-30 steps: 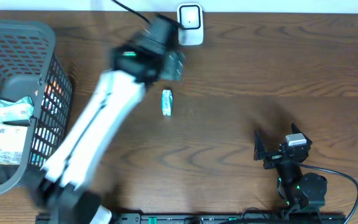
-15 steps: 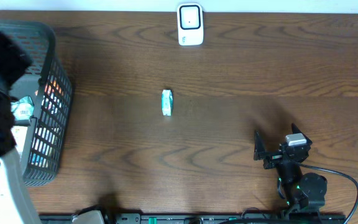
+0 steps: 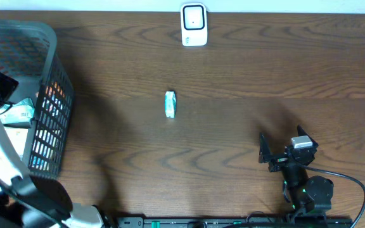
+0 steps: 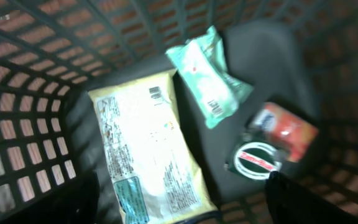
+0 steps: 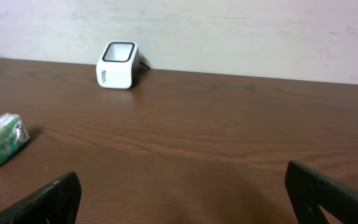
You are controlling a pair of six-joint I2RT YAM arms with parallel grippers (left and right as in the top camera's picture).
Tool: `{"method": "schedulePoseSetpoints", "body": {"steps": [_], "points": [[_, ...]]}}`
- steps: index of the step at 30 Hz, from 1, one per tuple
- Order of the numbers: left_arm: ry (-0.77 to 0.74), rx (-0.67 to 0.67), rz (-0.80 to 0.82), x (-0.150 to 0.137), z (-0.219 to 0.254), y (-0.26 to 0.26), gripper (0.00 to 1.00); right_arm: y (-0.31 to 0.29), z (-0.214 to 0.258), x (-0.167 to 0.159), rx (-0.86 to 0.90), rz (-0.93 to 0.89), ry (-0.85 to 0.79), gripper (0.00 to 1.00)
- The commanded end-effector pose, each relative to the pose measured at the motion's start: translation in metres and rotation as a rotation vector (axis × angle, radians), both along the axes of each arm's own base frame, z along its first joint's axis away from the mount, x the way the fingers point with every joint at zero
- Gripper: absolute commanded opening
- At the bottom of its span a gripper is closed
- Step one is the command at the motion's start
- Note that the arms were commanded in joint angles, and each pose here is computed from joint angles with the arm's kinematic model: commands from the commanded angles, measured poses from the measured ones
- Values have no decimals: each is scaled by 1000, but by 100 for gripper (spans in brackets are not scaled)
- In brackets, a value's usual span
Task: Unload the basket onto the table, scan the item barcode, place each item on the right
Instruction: 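Return the left gripper to the basket and grasp the yellow-white bag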
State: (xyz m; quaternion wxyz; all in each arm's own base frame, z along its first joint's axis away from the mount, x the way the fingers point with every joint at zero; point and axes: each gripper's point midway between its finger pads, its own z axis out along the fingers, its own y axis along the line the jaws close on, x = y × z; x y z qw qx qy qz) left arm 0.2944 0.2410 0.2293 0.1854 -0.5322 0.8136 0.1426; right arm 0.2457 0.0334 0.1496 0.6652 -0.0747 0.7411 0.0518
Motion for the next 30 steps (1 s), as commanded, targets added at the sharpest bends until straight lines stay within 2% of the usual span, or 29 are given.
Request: {"method": "schedulePoseSetpoints", "body": {"steps": [1, 5, 9, 17, 30], "points": [[67, -49, 44, -4, -30, 7, 84, 1, -1, 0, -12, 3, -3, 99], [139, -89, 46, -6, -58, 7, 84, 1, -1, 0, -12, 3, -3, 99], [228, -73, 100, -23, -88, 11, 85, 1, -1, 0, -12, 2, -2, 99], [248, -80, 89, -32, -132, 13, 85, 1, -1, 0, -12, 3, -3, 99], [297, -93, 30, -35, -168, 12, 86, 1, -1, 0, -12, 3, -3, 99]]}}
